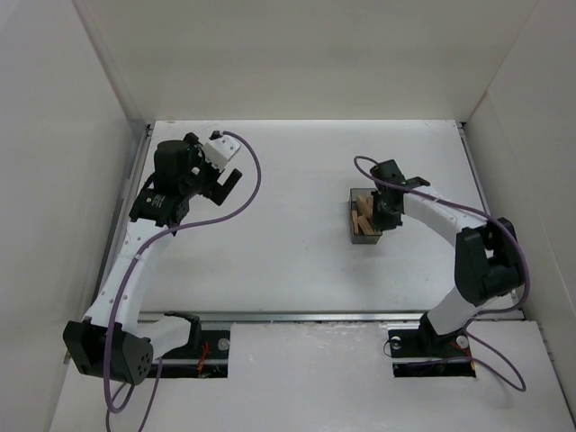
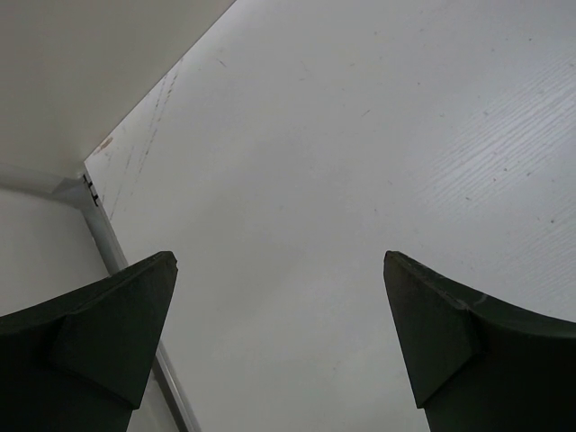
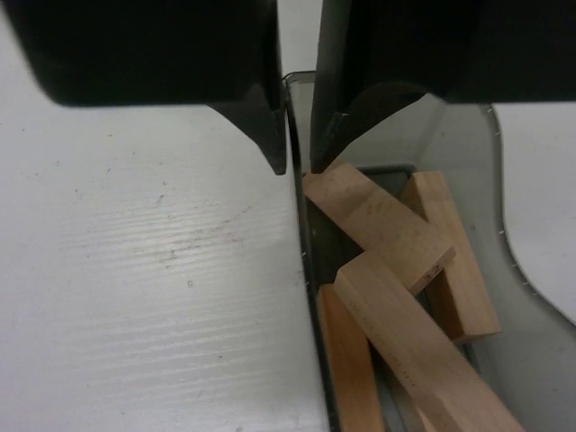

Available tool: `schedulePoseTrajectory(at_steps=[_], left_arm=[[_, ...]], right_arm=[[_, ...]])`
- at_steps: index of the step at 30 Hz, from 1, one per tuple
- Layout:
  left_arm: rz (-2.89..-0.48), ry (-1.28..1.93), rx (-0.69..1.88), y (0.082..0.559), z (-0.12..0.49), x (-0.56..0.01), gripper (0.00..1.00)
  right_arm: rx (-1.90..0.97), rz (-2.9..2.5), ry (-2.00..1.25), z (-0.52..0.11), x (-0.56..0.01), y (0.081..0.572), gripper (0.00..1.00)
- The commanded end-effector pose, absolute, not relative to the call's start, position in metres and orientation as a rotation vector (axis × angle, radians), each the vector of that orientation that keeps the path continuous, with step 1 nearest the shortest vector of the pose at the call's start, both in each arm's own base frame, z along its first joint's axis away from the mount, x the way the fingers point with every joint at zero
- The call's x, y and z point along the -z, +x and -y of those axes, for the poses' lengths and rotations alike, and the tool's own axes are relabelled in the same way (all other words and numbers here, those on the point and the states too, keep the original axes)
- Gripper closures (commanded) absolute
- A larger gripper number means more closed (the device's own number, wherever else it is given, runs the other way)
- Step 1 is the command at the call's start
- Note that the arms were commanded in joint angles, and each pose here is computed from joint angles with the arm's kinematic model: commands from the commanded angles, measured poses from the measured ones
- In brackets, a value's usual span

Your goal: Build the wood block tower

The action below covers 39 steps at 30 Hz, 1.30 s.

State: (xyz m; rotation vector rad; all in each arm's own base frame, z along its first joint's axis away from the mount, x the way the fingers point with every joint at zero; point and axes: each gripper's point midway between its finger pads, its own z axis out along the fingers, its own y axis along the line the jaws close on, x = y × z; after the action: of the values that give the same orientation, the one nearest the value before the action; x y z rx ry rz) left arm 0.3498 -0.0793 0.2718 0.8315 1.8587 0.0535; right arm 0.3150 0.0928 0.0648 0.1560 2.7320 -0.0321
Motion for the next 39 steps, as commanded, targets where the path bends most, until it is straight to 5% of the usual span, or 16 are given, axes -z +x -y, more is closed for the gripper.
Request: schedulePoseTrajectory(at_steps=[1, 7, 18, 26, 28, 30, 33, 39], left_arm=[[-1.85, 0.835, -0.019, 0.347, 0.085, -0.271, 0.01], [-1.85, 0.835, -0.019, 0.347, 0.085, -0.271, 0.01], [-1.865, 0.827, -0.037, 0.347, 0.081, -0.267, 0.01], [-1.852, 0.814, -0.063, 0.35, 0.08, -0.271, 0.01], [-1.852, 0.814, -0.063, 0.35, 0.08, -0.271, 0.01], [-1.852, 0.814, -0.063, 0.35, 0.08, -0.271, 0.01], [-1.852, 0.814, -0.063, 0.35, 0.08, -0.271, 0.01], [-1.852, 0.814, -0.063, 0.35, 0.08, -0.271, 0.01]], right_arm=[[0.077, -2.71, 0.192, -0.087, -0.063, 0.324, 0.8], [0.109, -2.708, 0.167, -0.095, -0.063, 0.328, 1.0], [0.872, -2.333, 0.317, -0.055, -0.15, 0.337, 1.0], [1.357, -2.235, -0.145, -0.096, -0.085, 0.33, 1.0], [1.295, -2.252, -0.17, -0.119, -0.082, 0.327, 0.91], [1.252, -2.25, -0.167, -0.131, -0.085, 0.329, 0.48], [1.149, -2.227, -0.114, -0.145, -0.11, 0.337, 0.16], [0.905, -2.214, -0.054, -0.163, -0.158, 0.35, 0.11]])
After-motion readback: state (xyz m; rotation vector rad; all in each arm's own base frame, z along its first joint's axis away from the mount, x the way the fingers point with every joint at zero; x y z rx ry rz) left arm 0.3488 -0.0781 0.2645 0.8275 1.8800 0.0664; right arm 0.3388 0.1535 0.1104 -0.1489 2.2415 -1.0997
